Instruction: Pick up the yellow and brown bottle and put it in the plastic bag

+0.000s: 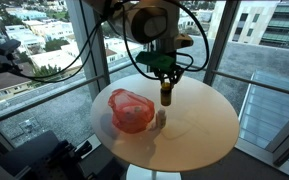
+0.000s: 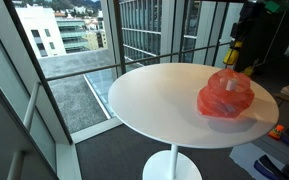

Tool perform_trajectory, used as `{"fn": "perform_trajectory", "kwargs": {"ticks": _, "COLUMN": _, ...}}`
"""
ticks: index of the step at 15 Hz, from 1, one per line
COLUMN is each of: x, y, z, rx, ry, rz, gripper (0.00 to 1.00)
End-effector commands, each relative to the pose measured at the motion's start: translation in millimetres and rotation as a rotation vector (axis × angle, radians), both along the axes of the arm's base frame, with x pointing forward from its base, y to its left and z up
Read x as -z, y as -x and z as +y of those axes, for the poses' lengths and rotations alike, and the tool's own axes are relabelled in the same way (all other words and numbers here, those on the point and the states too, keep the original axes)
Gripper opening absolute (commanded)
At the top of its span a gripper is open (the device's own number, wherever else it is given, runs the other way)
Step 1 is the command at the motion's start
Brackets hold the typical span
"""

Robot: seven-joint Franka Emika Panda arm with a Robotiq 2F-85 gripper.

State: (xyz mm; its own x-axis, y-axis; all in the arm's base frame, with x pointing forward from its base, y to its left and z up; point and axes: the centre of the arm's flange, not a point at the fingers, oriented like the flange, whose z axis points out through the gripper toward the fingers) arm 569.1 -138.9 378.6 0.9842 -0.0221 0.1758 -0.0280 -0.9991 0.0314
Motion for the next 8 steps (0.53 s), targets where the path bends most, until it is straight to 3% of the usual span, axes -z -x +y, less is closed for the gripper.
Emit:
{"fn": "perform_trajectory", "kwargs": {"ticks": 1, "x": -32.5, "y": 21.4, "z": 28.5, "rx": -0.056, "ry": -0.019, "rz": -0.014, "gripper": 0.2}}
{"fn": "perform_trajectory", "kwargs": {"ticks": 8, "x": -59.9, "y": 55.4, "z": 73.4, "rx": -0.179, "ry": -0.054, "rz": 0.057, "gripper": 0.2}}
